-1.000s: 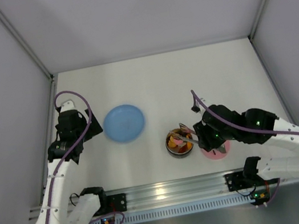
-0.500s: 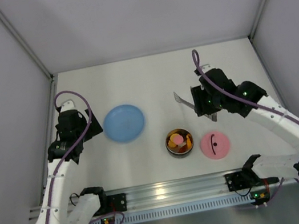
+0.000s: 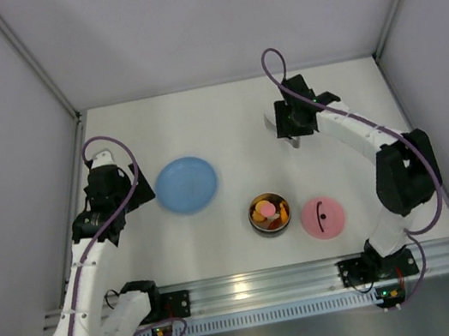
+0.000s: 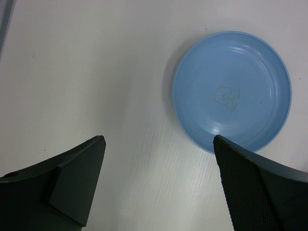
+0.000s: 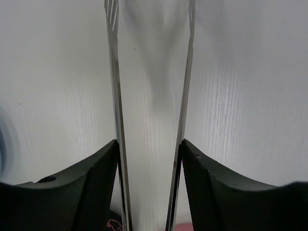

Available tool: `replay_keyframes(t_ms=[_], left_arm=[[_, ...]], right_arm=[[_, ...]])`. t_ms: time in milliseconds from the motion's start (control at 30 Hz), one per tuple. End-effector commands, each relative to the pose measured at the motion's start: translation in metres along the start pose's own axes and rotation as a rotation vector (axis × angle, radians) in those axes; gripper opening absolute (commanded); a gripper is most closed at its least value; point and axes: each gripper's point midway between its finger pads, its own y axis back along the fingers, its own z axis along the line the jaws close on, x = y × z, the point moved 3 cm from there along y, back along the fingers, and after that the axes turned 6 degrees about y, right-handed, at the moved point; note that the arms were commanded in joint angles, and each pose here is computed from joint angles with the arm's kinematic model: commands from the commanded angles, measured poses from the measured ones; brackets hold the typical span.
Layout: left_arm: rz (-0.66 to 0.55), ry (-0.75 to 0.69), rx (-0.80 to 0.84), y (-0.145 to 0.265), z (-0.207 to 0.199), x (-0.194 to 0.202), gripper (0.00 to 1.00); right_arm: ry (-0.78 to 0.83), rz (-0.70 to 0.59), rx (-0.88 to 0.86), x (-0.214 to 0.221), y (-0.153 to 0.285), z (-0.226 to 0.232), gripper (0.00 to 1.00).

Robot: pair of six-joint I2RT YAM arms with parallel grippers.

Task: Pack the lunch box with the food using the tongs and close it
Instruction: Place the clamp at the center of the board.

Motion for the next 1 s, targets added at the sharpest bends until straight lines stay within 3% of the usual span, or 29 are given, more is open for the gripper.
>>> replay_keyframes(t_ms=[0,200,533,767,900,967], left_arm=[[-0.011,-0.006,-0.006,0.000,0.001,-0.001,0.99],[-0.005,-0.008,-0.006,-0.001,0.001,0.000,0.99],[-0.004,-0.008,-0.004,-0.001,0.001,0.000,0.99],[-0.006,-0.008,-0.005,-0.001,0.001,0.000,0.99],[-0.006,-0.007,-0.004,-0.001,0.000,0.000,0.99],[-0.009,-0.007,-0.002,-0.001,0.000,-0.001,0.99]], right_arm=[[-0.022,-0.142,-0.083,-0.046,-0.015,0.018,0.54],[-0.011,-0.090,-0.088,-0.038,-0.047,0.023,0.56],[0.005,-0.056,-0.088,-0.030,-0.060,0.025,0.63],[0.015,-0.074,-0.073,-0.039,-0.050,0.021,0.71],[0.004,-0.108,-0.050,-0.045,-0.017,0.013,0.70],[-0.010,-0.089,-0.022,-0.027,-0.003,0.004,0.70]])
